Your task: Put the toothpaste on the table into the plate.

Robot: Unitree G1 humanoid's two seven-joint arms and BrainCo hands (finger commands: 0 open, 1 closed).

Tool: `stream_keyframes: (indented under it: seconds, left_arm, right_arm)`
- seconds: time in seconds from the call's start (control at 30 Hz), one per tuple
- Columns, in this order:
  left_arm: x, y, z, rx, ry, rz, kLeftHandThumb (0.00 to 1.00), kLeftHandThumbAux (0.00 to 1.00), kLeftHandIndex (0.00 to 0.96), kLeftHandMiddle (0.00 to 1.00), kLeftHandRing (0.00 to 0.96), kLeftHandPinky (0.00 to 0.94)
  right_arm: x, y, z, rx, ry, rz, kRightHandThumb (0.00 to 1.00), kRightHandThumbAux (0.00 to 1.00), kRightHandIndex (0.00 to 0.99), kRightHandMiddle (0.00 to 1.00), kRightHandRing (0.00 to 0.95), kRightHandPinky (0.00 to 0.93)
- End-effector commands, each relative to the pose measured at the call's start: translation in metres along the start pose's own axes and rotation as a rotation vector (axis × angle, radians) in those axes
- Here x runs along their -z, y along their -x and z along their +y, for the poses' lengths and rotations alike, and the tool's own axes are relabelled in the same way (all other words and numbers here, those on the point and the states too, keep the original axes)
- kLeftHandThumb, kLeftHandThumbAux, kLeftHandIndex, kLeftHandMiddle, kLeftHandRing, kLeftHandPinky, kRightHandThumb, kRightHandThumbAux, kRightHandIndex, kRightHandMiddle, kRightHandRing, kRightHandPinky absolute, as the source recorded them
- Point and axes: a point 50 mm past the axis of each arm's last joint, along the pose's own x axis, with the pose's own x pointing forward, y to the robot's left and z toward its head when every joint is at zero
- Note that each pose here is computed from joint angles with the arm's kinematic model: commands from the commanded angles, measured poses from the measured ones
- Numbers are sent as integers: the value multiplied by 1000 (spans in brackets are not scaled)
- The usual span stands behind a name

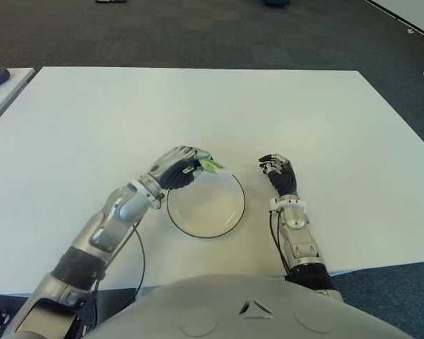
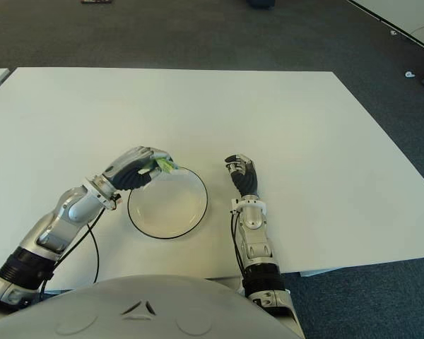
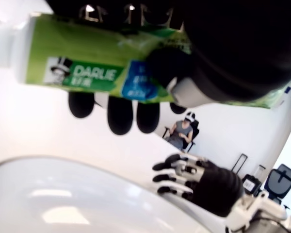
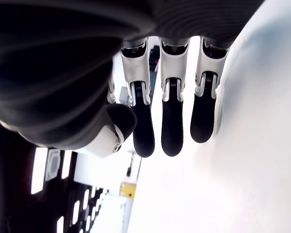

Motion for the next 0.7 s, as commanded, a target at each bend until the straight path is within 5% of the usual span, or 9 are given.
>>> stream_keyframes:
  seconds: [0.03, 0.4, 0.7]
  left_arm:
    - [0, 1, -26, 115, -17, 20, 841, 672, 416, 572, 801, 787]
    - [5, 2, -45, 231, -104, 68, 842, 671, 415, 575, 781, 764]
    - [13, 2, -56, 198, -199, 129, 842, 670, 414, 581, 777, 773]
  right_arm:
    - [1, 0, 1, 0, 3, 18, 710, 731, 420, 421, 414, 429]
    - [1, 1, 1, 6, 12, 25, 710, 730, 420, 420, 405, 419]
    - [1, 2, 1, 10, 8, 29, 711, 730, 421, 423, 408, 422]
